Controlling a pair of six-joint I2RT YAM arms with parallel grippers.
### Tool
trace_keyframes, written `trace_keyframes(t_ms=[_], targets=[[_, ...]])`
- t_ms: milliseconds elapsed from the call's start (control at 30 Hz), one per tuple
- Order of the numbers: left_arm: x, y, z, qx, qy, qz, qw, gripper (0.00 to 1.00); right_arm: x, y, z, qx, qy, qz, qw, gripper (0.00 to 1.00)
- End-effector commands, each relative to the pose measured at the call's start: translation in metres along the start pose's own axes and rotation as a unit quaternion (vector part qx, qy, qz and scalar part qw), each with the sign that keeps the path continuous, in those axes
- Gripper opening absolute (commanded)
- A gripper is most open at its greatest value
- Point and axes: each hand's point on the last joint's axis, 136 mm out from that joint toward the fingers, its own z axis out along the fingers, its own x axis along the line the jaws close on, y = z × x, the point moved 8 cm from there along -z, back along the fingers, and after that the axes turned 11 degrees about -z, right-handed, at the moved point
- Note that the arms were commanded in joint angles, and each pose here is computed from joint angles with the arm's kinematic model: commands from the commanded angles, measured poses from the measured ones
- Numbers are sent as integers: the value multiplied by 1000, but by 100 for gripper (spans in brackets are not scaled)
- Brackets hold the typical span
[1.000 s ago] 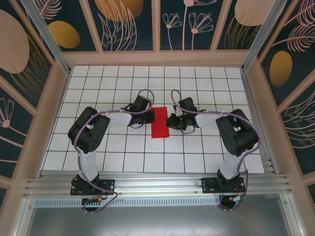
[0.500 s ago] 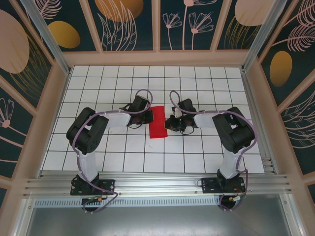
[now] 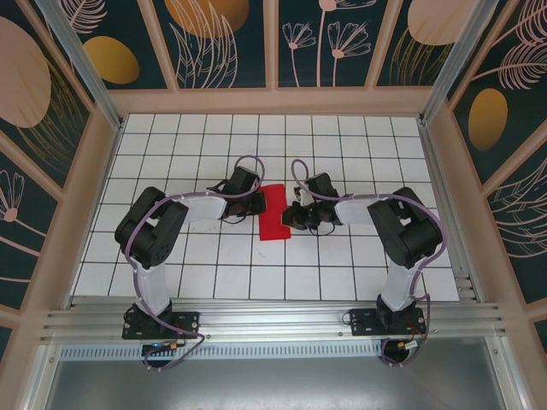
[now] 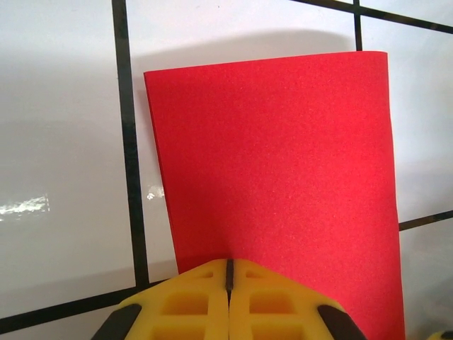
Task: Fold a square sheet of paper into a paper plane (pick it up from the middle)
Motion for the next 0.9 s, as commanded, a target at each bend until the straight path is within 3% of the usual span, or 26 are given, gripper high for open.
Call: trace_keyframes(t_ms=[0, 200, 500, 867], targets=[[30, -15, 2, 24, 73, -19, 997, 7, 6, -15, 0, 14, 9, 6, 1000, 12], [20, -10, -4, 21, 46, -16, 999, 7, -7, -26, 4, 33, -33, 20, 999, 12], [-41, 8, -36, 23, -138, 12, 990, 15, -11, -28, 4, 57, -53, -16, 997, 11], [-56, 10, -8, 72, -203, 2, 976, 15, -9, -31, 5, 62, -31, -35, 997, 10]])
